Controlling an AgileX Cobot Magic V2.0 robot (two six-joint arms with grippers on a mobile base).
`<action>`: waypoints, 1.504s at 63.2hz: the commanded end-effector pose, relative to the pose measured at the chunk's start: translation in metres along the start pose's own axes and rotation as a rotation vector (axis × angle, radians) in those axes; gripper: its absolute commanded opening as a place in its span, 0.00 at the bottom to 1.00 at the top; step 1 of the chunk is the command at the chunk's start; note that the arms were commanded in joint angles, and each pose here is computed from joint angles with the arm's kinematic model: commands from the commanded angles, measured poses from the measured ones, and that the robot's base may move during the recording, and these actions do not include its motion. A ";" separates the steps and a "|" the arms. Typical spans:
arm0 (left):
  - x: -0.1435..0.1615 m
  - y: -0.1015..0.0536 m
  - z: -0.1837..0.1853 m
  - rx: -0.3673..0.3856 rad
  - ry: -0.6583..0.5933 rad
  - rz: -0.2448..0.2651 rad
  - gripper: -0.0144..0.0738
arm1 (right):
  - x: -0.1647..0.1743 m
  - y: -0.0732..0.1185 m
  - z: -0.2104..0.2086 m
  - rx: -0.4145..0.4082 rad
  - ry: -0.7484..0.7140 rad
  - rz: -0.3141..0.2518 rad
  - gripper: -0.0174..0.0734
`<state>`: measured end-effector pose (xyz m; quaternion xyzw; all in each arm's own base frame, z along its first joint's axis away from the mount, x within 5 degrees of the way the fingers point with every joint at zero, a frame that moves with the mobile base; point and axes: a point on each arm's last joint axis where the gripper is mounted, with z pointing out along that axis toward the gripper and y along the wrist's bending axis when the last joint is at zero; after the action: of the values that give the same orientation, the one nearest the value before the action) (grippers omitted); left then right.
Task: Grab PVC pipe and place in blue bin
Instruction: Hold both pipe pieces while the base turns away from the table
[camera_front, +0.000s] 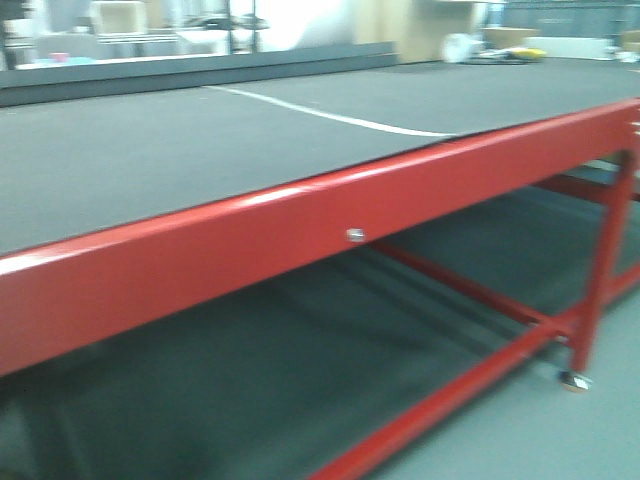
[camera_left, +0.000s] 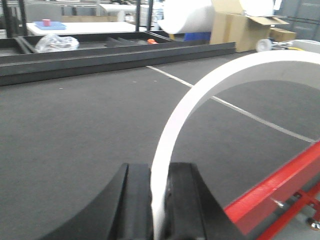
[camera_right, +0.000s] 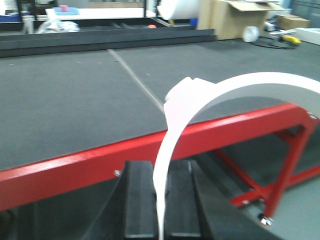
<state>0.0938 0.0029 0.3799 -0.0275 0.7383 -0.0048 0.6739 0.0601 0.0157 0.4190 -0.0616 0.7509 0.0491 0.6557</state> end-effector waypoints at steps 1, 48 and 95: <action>-0.004 0.000 -0.002 0.000 -0.035 -0.011 0.04 | -0.002 0.000 -0.002 0.003 -0.021 0.001 0.01; -0.004 0.000 -0.002 0.000 -0.035 -0.011 0.04 | -0.002 0.000 -0.002 0.003 -0.021 0.001 0.01; -0.004 0.000 -0.002 0.000 -0.035 -0.011 0.04 | -0.002 0.000 -0.002 0.003 -0.021 0.001 0.01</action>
<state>0.0938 0.0029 0.3799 -0.0275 0.7383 -0.0048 0.6739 0.0602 0.0157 0.4188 -0.0616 0.7512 0.0492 0.6554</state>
